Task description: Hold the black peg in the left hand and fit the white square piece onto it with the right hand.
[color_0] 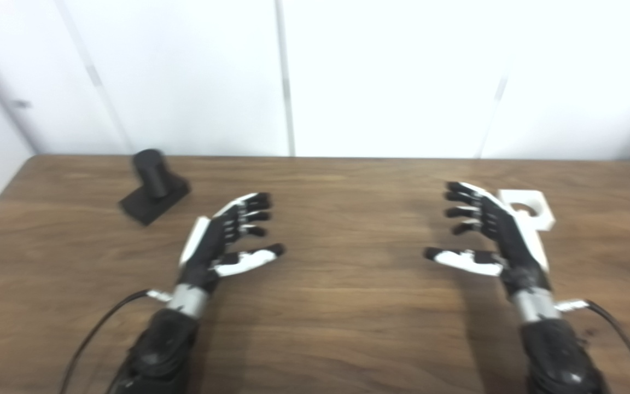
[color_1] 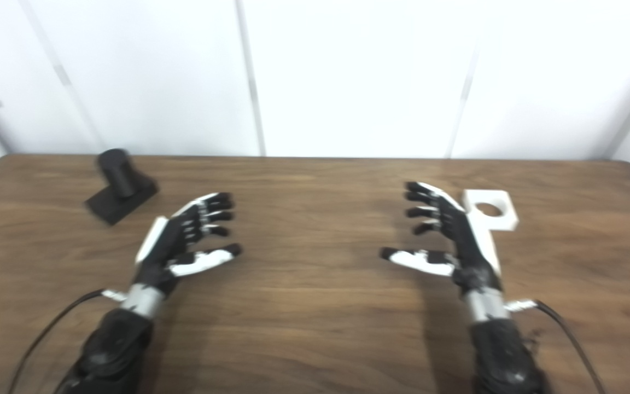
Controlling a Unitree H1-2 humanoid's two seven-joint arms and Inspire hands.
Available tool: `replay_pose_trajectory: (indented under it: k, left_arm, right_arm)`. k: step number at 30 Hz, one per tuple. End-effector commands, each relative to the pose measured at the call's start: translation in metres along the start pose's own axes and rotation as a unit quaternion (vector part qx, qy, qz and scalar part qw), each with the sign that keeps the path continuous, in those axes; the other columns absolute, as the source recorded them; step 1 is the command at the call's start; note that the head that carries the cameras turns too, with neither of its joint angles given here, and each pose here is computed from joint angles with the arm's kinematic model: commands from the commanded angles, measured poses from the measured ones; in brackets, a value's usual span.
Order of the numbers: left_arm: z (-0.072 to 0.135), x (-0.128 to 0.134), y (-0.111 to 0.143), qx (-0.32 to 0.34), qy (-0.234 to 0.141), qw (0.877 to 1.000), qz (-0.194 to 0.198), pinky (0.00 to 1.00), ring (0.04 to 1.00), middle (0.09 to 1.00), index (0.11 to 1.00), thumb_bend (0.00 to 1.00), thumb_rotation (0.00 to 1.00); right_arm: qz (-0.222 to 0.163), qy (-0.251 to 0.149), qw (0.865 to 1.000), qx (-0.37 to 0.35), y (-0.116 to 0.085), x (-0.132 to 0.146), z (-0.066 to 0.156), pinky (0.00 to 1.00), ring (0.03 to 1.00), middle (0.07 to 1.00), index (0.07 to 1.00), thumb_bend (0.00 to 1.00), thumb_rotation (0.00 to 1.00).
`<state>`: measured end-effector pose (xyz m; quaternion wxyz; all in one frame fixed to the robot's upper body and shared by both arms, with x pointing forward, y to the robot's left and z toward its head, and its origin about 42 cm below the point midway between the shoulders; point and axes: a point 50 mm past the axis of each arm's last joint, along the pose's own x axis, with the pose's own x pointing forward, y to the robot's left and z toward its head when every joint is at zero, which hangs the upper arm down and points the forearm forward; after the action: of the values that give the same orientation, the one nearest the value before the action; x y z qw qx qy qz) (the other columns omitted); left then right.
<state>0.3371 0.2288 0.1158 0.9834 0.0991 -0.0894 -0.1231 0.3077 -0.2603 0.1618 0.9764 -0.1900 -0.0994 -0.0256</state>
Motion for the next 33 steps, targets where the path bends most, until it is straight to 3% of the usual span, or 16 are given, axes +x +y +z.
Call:
replay_pose_trajectory:
  k: [1, 11, 21, 26, 33]
  left_arm:
    - [0.022, 0.012, -0.003, 0.008, -0.044, 0.999, 0.001, 0.66, 0.772, 0.811, 0.793, 0.77, 0.13]
    - [0.025, 0.013, -0.019, 0.005, -0.038, 0.999, -0.004, 0.62, 0.75, 0.814, 0.786, 0.77, 0.15]
    - [0.025, 0.013, -0.018, 0.011, -0.045, 0.999, -0.003, 0.62, 0.746, 0.803, 0.77, 0.75, 0.14]
    - [0.034, 0.015, -0.014, 0.093, -0.048, 0.994, 0.031, 0.65, 0.79, 0.782, 0.709, 0.78, 0.25]
    - [0.061, 0.015, 0.012, 0.187, -0.068, 0.977, 0.082, 0.71, 0.777, 0.77, 0.688, 0.76, 0.22]
  right_arm:
    - [-0.008, -0.043, 0.999, 0.004, -0.013, 0.007, 0.014, 0.55, 0.684, 0.772, 0.784, 0.73, 0.0]
    - [-0.008, -0.032, 0.999, 0.009, -0.022, 0.003, 0.016, 0.54, 0.685, 0.78, 0.791, 0.71, 0.0]
    - [-0.007, -0.021, 1.0, 0.018, -0.021, 0.001, 0.023, 0.56, 0.694, 0.786, 0.793, 0.7, 0.0]
    - [-0.006, -0.019, 1.0, 0.018, -0.02, 0.001, 0.025, 0.55, 0.699, 0.789, 0.791, 0.69, 0.0]
    - [-0.003, -0.018, 0.999, 0.03, -0.02, 0.002, 0.024, 0.57, 0.713, 0.793, 0.79, 0.68, 0.0]
